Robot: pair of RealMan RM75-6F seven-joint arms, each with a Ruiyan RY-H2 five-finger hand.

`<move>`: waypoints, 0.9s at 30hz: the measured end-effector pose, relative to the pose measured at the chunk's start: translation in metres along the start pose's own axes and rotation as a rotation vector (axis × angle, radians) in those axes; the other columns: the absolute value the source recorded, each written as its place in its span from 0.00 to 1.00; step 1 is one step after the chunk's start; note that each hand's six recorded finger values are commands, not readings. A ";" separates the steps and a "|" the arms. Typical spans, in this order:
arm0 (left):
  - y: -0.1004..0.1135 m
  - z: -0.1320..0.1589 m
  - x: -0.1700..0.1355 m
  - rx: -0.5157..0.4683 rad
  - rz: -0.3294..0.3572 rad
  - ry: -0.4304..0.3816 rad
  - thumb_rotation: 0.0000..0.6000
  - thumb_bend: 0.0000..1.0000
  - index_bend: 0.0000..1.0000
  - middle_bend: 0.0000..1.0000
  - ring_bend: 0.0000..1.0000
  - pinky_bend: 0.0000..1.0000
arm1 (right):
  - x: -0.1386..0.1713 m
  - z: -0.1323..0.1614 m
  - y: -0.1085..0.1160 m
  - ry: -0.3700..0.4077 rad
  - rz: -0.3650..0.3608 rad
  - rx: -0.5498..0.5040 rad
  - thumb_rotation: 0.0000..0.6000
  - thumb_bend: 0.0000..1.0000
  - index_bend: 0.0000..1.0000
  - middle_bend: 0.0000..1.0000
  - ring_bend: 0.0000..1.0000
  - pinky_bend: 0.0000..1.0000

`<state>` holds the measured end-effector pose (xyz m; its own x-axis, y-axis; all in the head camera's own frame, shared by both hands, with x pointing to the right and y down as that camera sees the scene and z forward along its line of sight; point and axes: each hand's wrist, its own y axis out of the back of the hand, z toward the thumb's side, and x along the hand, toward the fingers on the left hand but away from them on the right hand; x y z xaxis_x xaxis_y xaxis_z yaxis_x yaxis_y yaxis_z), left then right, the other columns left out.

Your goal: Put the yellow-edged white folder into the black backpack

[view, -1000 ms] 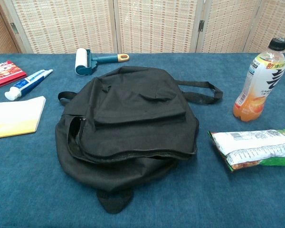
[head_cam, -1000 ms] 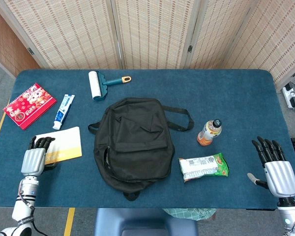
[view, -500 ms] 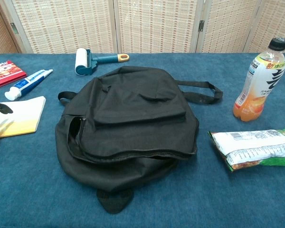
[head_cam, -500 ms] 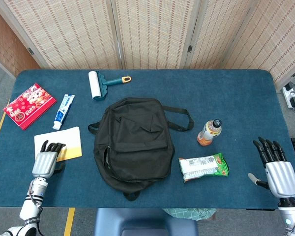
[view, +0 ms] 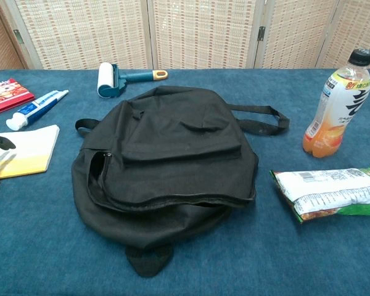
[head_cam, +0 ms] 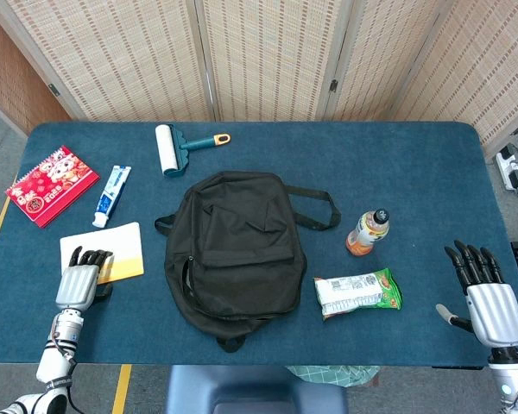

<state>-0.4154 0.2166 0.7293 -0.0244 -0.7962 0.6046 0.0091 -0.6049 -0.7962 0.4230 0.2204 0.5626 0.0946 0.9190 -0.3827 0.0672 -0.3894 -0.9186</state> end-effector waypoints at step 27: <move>0.010 0.002 0.013 0.035 -0.082 0.001 1.00 0.31 0.20 0.23 0.18 0.07 | 0.002 -0.005 -0.003 -0.014 0.006 -0.004 1.00 0.04 0.00 0.06 0.02 0.00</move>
<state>-0.4133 0.2001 0.7293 -0.0275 -0.7436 0.6680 0.0420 -0.6686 -0.7425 0.4280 0.2229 0.5649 0.0807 0.9175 -0.3895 0.0709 -0.3950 -0.9159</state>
